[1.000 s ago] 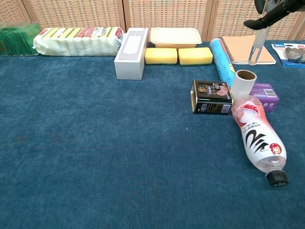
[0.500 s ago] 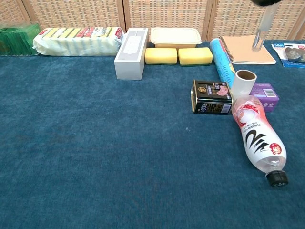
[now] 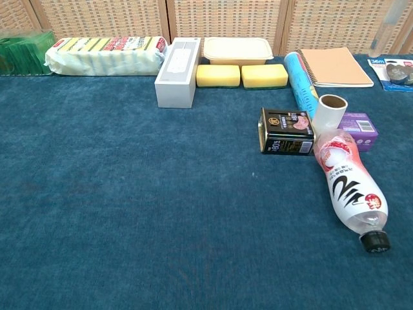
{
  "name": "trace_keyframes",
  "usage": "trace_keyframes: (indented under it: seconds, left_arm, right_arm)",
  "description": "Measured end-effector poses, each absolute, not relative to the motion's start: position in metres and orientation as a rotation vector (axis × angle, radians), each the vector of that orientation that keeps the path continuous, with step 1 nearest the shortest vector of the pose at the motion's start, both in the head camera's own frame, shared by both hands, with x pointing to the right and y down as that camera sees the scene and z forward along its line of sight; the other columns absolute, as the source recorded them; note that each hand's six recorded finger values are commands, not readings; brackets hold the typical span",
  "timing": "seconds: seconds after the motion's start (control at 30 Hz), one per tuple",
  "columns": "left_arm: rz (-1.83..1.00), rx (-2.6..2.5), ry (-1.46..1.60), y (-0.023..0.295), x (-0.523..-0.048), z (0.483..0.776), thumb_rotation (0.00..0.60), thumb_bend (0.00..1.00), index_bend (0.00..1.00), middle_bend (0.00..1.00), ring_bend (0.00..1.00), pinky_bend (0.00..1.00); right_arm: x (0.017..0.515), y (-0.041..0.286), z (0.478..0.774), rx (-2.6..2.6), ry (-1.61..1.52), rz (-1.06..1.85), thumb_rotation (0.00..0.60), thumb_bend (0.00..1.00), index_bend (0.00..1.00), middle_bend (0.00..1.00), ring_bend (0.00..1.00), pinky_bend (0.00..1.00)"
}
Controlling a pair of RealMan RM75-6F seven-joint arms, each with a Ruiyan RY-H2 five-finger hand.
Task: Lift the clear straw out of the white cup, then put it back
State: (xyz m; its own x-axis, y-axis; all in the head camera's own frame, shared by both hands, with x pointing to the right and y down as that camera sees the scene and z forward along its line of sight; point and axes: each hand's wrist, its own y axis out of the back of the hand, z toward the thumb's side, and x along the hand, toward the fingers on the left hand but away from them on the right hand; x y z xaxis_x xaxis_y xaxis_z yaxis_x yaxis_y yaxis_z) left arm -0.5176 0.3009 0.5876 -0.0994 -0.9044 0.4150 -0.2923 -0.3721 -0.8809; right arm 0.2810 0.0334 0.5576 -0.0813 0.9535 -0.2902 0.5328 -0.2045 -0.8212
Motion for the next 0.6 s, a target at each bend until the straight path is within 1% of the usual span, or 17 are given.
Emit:
trace_keyframes:
  seconds: [0.1, 0.23, 0.33, 0.47, 0.53, 0.6]
  left_arm:
    - [-1.491, -1.655, 1.306, 0.301, -0.515, 0.587, 0.600, 0.20, 0.07, 0.00, 0.00, 0.15]
    - [-1.481, -1.659, 1.315, 0.305, -0.516, 0.584, 0.600, 0.20, 0.07, 0.00, 0.00, 0.15]
    - [-1.490, -1.643, 1.333, 0.306, -0.521, 0.583, 0.600, 0.19, 0.07, 0.00, 0.00, 0.15]
    - [-1.494, -1.633, 1.336, 0.304, -0.522, 0.583, 0.600, 0.20, 0.07, 0.00, 0.00, 0.15]
    - [-1.480, -1.643, 1.326, 0.304, -0.518, 0.583, 0.600, 0.19, 0.07, 0.00, 0.00, 0.15]
    - [-1.465, -1.656, 1.313, 0.306, -0.514, 0.582, 0.600, 0.20, 0.07, 0.00, 0.00, 0.15]
  right_arm:
    - [0.267, 0.052, 0.548, -1.857, -1.566, 1.192, 0.600, 0.41, 0.81, 1.00, 1.00, 1.00]
    - [0.254, 0.063, 0.537, -1.970, -1.602, 1.156, 0.600, 0.41, 0.81, 1.00, 1.00, 1.00]
    - [0.266, 0.063, 0.544, -1.941, -1.631, 1.202, 0.600, 0.41, 0.81, 1.00, 1.00, 1.00]
    - [0.293, 0.066, 0.555, -1.850, -1.585, 1.270, 0.600, 0.41, 0.81, 1.00, 1.00, 1.00]
    - [0.296, 0.072, 0.553, -1.852, -1.557, 1.256, 0.600, 0.41, 0.81, 1.00, 1.00, 1.00]
    - [0.285, 0.079, 0.546, -1.903, -1.557, 1.199, 0.600, 0.41, 0.81, 1.00, 1.00, 1.00]
